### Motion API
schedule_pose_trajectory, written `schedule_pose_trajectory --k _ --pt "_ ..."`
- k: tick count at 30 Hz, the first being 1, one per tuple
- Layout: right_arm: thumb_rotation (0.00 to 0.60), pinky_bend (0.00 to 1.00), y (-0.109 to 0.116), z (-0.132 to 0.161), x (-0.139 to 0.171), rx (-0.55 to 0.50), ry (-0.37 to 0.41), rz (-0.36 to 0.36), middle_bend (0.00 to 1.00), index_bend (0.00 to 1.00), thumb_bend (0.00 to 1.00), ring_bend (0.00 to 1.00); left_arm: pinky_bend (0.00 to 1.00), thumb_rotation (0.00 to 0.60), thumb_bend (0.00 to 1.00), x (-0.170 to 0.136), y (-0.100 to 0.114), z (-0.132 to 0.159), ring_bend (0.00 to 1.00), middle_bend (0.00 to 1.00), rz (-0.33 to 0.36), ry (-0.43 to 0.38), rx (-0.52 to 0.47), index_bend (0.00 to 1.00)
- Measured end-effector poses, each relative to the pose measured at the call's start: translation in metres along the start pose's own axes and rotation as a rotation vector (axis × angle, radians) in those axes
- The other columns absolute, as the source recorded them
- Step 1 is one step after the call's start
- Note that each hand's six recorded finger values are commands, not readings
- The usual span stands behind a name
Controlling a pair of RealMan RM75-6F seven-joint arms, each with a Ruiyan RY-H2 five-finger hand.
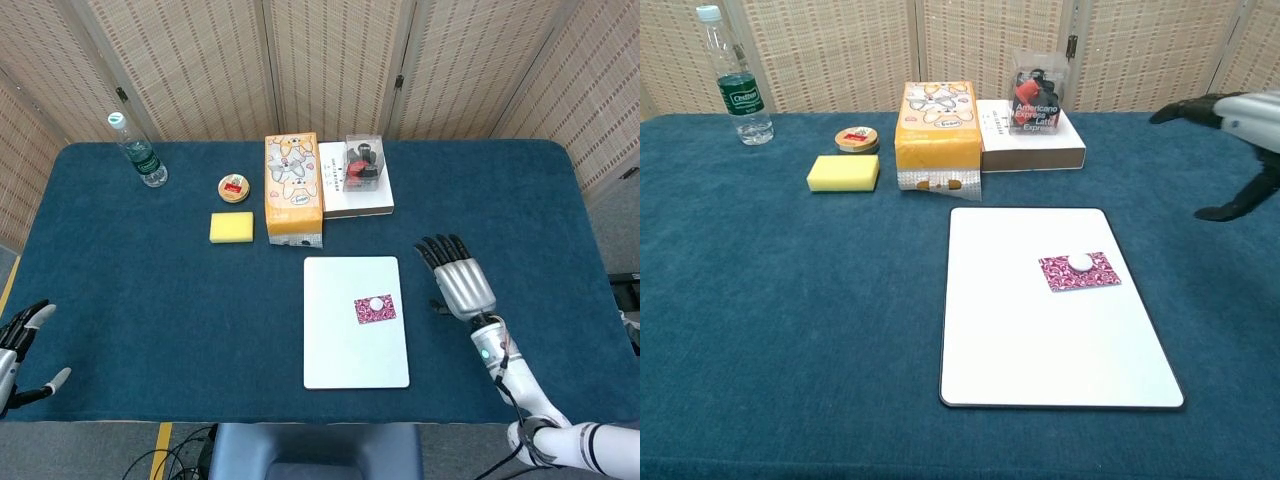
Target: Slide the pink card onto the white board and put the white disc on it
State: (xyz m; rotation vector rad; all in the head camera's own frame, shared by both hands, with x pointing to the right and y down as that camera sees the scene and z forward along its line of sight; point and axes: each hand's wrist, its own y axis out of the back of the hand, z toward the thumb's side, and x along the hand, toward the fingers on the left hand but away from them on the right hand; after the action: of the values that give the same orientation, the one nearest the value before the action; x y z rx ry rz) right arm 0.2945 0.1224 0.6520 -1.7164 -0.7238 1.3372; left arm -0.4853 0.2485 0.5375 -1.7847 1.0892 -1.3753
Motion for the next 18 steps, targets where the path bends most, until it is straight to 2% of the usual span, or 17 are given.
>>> schedule_pose_trajectory --k 3,6,12,18 --pt "0.6 0.0 -0.002 -0.027 0.025 -0.036 -0.043 -0.086 0.07 0.07 0.11 0.0 0.22 0.6 0.29 0.001 -0.004 0.004 0.11 0.09 -0.007 -0.002 0.023 0.0" --pt "0.6 0.0 -0.011 -0.052 0.053 -0.049 -0.064 -0.115 0.06 0.05 0.11 0.0 0.22 0.6 0.29 0.002 -0.007 0.006 0.11 0.09 -0.009 0.003 0.042 0.0" --pt "0.6 0.0 -0.022 -0.076 0.09 -0.087 -0.101 -0.076 0.03 0.0 0.11 0.0 0.22 0.6 0.29 0.007 -0.008 0.004 0.11 0.09 0.005 0.039 0.053 0.0" --pt "0.6 0.0 -0.023 -0.087 0.101 -0.09 -0.128 -0.023 0.02 0.0 0.11 0.0 0.22 0.6 0.29 0.008 -0.009 0.006 0.11 0.09 0.012 0.036 0.068 0.0"
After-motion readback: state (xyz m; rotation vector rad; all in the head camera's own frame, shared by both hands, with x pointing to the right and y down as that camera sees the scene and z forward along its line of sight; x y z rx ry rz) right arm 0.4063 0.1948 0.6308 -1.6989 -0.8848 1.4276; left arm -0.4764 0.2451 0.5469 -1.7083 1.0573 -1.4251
